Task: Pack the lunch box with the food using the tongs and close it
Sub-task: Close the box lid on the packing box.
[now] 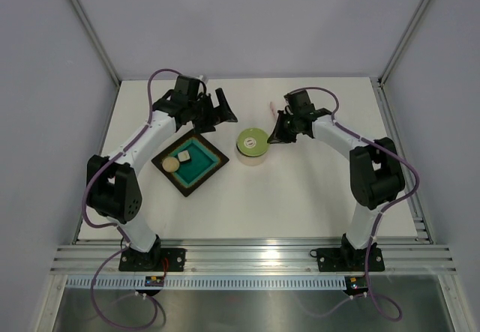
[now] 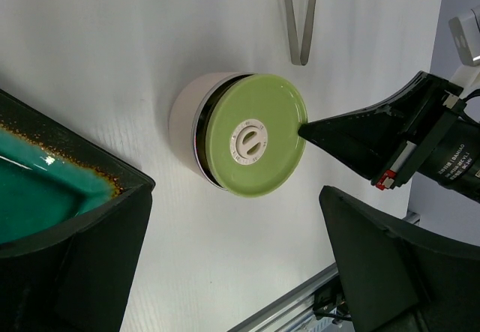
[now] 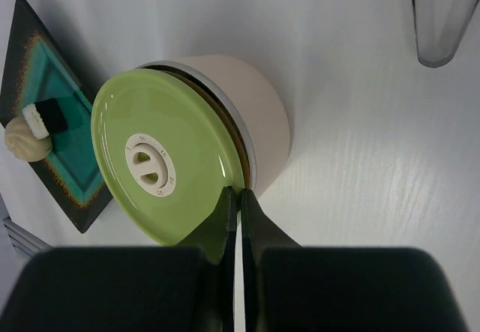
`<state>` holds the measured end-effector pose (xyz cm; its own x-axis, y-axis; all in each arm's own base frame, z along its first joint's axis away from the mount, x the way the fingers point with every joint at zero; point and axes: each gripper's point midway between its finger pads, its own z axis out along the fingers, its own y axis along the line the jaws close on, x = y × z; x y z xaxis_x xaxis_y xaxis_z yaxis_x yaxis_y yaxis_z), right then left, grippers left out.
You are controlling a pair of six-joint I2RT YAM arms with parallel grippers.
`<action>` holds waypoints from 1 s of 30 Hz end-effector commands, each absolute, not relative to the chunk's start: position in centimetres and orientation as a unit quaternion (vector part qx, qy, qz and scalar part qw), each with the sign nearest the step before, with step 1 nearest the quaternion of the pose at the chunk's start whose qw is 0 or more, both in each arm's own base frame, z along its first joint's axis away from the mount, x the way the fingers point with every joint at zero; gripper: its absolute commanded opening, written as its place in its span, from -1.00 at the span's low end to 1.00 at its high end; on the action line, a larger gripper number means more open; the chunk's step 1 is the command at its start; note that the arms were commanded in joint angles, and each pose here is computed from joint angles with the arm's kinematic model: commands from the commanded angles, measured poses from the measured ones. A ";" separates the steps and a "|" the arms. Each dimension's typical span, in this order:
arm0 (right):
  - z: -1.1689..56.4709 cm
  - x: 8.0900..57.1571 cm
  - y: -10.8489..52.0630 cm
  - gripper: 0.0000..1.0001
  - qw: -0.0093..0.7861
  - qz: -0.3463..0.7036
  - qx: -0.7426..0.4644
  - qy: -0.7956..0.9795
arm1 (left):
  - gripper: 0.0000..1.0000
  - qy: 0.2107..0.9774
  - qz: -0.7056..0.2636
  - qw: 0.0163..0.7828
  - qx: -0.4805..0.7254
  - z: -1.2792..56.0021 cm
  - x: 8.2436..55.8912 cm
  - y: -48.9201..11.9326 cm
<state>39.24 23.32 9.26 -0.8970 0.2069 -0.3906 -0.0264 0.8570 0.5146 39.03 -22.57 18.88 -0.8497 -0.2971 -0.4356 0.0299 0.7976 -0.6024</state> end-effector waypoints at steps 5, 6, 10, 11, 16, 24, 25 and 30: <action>11.1 39.9 25.7 -1.00 0.240 0.278 0.019 0.930 | 0.98 0.903 -0.327 0.273 -0.049 20.0 39.5 -23.6; 11.0 40.0 25.5 -1.00 0.240 0.276 0.020 0.930 | 0.98 0.903 -0.329 0.272 -0.049 20.0 39.4 -23.7; 10.1 39.8 25.4 -1.00 0.233 0.271 0.024 0.933 | 0.98 0.901 -0.337 0.270 -0.046 20.0 39.2 -24.0; 9.9 39.7 25.4 -1.00 0.232 0.270 0.025 0.934 | 0.98 0.900 -0.339 0.268 -0.047 20.0 39.2 -24.0; 10.0 39.7 24.7 -1.00 0.243 0.257 0.033 0.935 | 0.98 0.897 -0.354 0.260 -0.041 20.1 39.0 -25.0; 9.9 39.8 23.7 -1.00 0.252 0.232 0.040 0.939 | 0.98 0.900 -0.357 0.250 -0.031 19.9 38.8 -26.2; 9.8 39.7 23.7 -1.00 0.250 0.232 0.041 0.939 | 0.98 0.900 -0.357 0.250 -0.029 20.0 38.8 -26.3; 9.4 39.6 23.6 -1.00 0.248 0.227 0.041 0.941 | 0.98 0.902 -0.357 0.242 -0.026 19.4 38.5 -26.8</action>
